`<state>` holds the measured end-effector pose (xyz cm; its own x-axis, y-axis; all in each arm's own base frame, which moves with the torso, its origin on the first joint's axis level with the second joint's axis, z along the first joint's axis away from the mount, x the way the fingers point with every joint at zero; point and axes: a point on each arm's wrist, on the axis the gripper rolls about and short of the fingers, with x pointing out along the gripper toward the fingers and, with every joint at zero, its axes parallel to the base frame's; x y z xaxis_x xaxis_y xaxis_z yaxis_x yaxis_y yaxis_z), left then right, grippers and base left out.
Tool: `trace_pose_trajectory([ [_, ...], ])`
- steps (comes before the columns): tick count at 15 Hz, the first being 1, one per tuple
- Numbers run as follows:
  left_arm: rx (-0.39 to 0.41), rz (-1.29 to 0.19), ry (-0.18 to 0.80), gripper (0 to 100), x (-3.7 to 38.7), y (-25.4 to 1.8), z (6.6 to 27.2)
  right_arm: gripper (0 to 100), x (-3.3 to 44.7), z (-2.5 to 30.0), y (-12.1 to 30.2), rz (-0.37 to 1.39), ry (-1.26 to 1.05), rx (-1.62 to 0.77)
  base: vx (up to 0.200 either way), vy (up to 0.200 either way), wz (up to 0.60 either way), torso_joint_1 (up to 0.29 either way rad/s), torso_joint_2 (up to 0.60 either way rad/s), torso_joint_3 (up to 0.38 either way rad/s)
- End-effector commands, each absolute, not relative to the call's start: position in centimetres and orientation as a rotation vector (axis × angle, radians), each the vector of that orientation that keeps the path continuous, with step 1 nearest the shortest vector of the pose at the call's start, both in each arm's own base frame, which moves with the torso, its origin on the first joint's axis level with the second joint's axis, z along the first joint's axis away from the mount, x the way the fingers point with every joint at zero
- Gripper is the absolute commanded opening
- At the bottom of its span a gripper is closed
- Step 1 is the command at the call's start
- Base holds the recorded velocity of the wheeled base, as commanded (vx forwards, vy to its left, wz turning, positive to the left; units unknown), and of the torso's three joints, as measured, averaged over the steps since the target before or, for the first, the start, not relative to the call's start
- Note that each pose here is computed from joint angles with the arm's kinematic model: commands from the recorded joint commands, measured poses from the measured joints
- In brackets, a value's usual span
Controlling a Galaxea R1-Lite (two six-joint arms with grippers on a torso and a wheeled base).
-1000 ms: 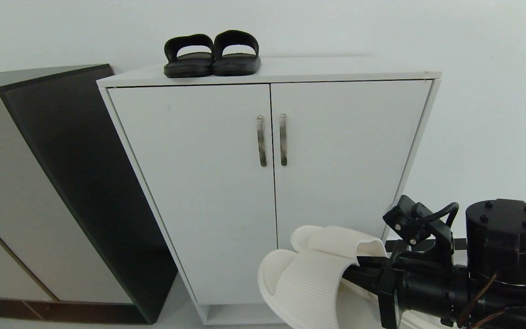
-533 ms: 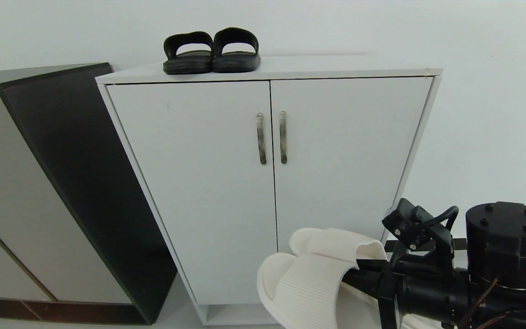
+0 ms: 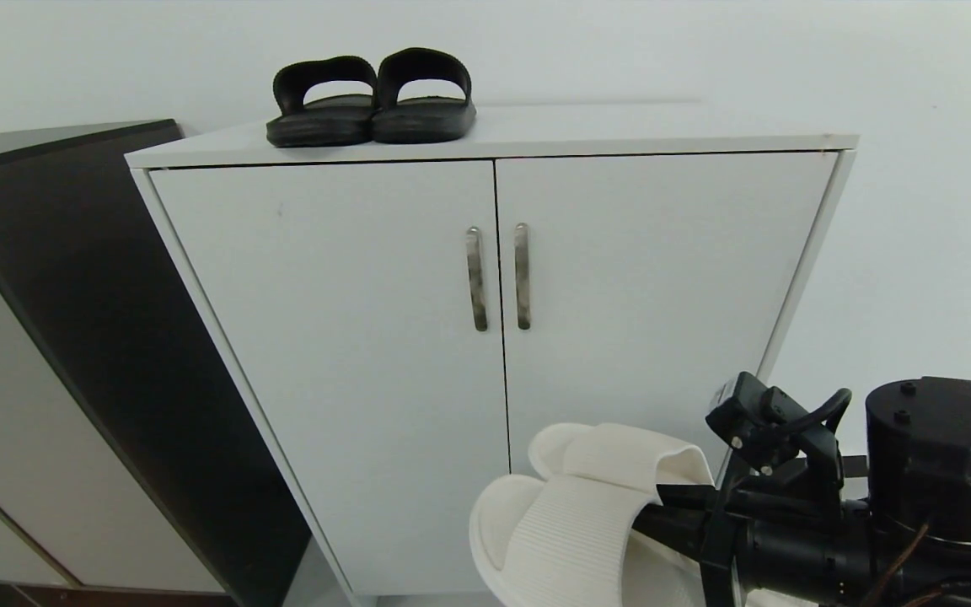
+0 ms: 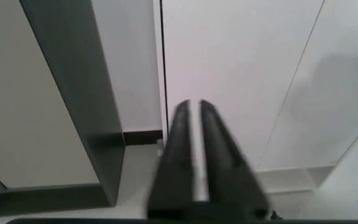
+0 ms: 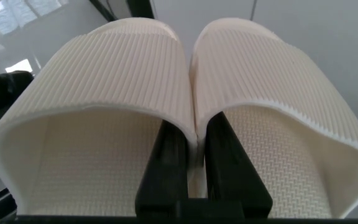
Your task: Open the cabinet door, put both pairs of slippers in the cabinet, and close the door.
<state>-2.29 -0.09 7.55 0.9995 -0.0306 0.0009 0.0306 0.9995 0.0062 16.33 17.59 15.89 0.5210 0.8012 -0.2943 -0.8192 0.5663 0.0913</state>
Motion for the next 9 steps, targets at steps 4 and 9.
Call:
trace_pose_trajectory([
  [4,0.012,-0.101,0.009,100,-1.3,-0.2,13.6,0,16.1,16.0,17.8,0.983,0.314,-0.061,0.0,0.0,0.0,0.0,0.0,0.0],
  [9,-0.018,-0.44,0.108,100,10.5,-1.7,23.1,0,16.2,15.8,17.8,0.977,0.326,-0.062,0.0,0.0,0.0,0.0,0.0,0.0],
])
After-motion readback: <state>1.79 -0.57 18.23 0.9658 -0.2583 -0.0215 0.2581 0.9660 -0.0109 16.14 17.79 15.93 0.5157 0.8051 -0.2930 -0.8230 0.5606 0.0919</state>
